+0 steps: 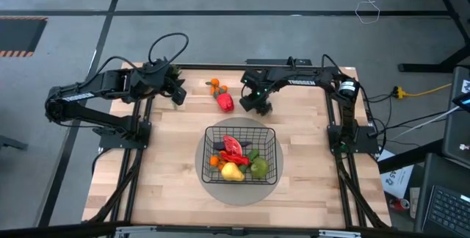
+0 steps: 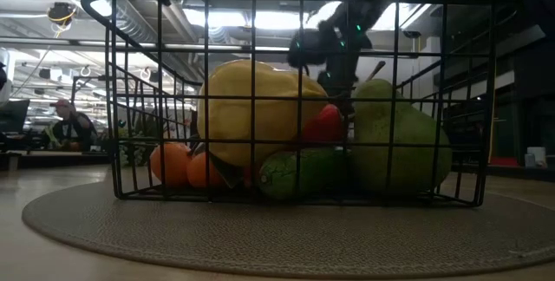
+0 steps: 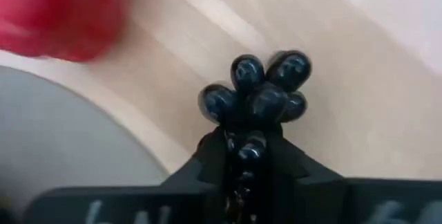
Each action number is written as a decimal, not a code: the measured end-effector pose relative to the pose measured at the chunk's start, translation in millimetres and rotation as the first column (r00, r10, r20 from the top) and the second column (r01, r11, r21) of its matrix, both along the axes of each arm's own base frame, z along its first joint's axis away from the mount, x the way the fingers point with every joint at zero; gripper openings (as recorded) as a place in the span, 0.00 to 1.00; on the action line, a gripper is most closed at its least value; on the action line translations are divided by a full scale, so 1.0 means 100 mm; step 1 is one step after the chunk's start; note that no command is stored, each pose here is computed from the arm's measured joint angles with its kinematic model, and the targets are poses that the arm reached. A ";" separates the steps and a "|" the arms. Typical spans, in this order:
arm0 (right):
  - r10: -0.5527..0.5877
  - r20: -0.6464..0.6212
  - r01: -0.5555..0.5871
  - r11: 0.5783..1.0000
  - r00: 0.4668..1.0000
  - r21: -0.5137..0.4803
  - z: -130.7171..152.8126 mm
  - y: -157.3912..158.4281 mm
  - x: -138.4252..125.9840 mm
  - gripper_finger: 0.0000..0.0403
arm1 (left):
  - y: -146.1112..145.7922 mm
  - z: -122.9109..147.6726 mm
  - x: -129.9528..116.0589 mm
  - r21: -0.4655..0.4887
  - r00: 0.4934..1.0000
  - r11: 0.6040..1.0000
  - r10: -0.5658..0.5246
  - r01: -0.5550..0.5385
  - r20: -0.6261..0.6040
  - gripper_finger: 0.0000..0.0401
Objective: Build produce basket
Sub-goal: Put the black grapes into the black wire basket, then put the orange tangerines into the black wire basket
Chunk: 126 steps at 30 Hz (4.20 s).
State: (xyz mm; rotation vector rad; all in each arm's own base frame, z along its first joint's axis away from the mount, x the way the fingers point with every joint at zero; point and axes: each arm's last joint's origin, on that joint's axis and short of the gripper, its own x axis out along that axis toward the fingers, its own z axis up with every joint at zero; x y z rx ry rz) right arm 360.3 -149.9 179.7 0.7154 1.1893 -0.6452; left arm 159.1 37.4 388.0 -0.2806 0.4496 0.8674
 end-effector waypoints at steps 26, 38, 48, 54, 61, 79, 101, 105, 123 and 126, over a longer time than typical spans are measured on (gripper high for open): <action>0.539 0.331 -0.503 0.842 0.775 -0.195 2.42 1.00 0.11 0.05 | 0.00 -0.03 -0.02 -0.001 0.999 1.000 0.006 -0.006 -0.045 0.36; 0.558 0.304 -0.557 0.825 0.772 -0.099 2.38 1.62 0.10 0.05 | 0.00 -0.03 -0.02 -0.009 0.999 1.000 -0.003 0.002 -0.043 0.36; 0.485 0.243 -0.471 0.874 0.840 -0.114 2.28 1.95 0.10 0.19 | -0.02 -0.04 -0.01 -0.071 0.999 0.997 -0.040 0.039 -0.015 0.36; 0.419 0.174 -0.416 0.908 0.891 -0.054 2.04 2.03 0.14 0.20 | -0.02 -0.04 -0.01 -0.072 0.999 0.997 -0.041 0.040 -0.015 0.36; 0.431 0.124 -0.429 0.902 0.894 -0.043 1.80 2.05 0.20 0.21 | -0.02 -0.04 -0.01 -0.072 0.999 0.997 -0.042 0.040 -0.016 0.36; 0.505 0.065 -0.504 0.863 0.861 -0.029 1.51 2.03 0.24 0.21 | -0.02 -0.07 -0.04 -0.073 0.998 0.997 -0.035 0.031 -0.053 0.36; 0.506 0.073 -0.502 0.862 0.860 -0.069 1.52 2.10 0.25 0.21 | -0.02 -0.07 -0.04 -0.083 0.999 0.996 -0.025 0.022 -0.044 0.36; 0.477 0.101 -0.472 0.879 0.873 -0.072 1.53 2.11 0.27 0.21 | -0.02 -0.07 -0.04 -0.083 0.999 0.996 -0.025 0.022 -0.044 0.36; 0.458 0.076 -0.454 0.889 0.886 -0.065 1.52 2.17 0.24 0.38 | -0.02 -0.07 -0.04 -0.083 0.999 0.996 -0.025 0.022 -0.044 0.36; 0.457 0.076 -0.453 0.889 0.886 -0.068 1.52 2.17 0.24 0.50 | -0.02 -0.07 -0.04 -0.083 0.999 0.996 -0.025 0.021 -0.043 0.36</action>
